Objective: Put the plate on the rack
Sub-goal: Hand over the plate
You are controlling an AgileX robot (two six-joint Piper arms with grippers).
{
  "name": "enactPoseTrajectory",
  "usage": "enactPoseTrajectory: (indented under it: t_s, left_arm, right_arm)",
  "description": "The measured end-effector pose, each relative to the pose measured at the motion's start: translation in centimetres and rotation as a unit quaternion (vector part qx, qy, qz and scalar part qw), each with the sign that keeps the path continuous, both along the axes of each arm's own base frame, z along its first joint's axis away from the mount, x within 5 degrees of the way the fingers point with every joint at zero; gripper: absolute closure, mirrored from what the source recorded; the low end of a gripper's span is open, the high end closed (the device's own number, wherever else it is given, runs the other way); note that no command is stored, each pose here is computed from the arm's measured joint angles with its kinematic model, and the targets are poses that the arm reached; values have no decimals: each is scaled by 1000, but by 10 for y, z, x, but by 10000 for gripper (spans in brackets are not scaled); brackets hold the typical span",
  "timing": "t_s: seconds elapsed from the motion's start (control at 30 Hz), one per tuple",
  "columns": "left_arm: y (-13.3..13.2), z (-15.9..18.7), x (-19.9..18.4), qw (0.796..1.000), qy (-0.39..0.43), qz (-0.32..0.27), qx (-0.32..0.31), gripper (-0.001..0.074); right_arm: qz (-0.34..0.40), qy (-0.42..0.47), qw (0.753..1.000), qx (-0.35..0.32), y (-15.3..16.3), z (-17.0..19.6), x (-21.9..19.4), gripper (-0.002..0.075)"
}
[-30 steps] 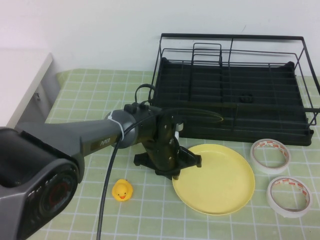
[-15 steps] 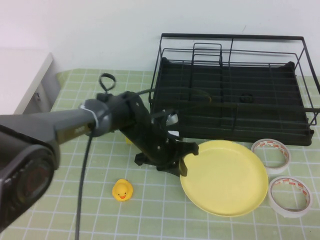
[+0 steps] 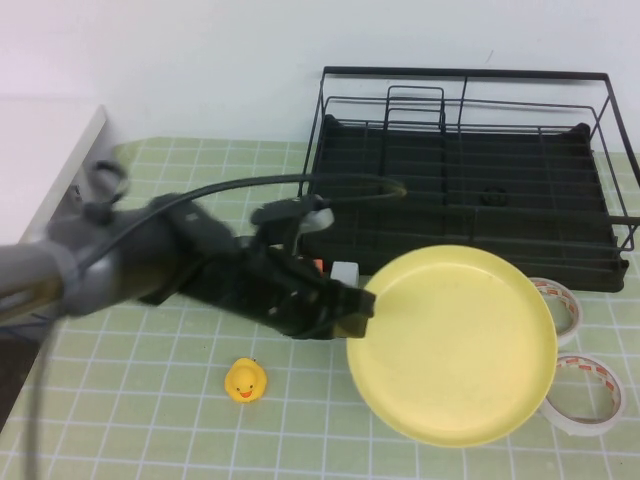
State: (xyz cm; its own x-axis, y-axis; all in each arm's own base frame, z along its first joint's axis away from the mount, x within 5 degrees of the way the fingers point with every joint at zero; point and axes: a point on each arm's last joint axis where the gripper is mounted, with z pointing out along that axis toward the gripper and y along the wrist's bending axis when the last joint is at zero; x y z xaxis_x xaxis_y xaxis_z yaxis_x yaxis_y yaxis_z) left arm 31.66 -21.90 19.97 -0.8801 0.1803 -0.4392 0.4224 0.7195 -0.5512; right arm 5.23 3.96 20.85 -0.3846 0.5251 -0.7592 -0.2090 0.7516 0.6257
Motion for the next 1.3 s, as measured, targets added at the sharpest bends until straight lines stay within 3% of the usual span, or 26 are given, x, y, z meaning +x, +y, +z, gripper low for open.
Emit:
enactPoseTrajectory:
  t_s: [0.23, 0.33, 0.53, 0.73, 1.0, 1.3]
  left_arm:
    - [32, 41, -52, 993, -112, 10, -34, 731]
    - [43, 57, -70, 986, -155, 23, -54, 731]
    - [54, 80, -88, 974, -204, 37, -87, 731]
    - [55, 84, -87, 970, -217, 49, -99, 731]
    - [57, 87, -82, 960, -260, 56, -91, 731]
    - [53, 73, -75, 960, -270, 32, -62, 731]
  right_arm:
    - [79, 58, 994, -56, 5, 41, 33, 343]
    - [142, 60, 985, -83, 10, 58, 53, 272]
    - [257, -17, 959, -120, 17, 97, 100, 253]
    - [293, -63, 939, -169, 14, 114, 152, 251]
    - [384, -46, 912, -138, 19, 98, 203, 250]
    - [444, -35, 883, -147, 59, 74, 214, 256]
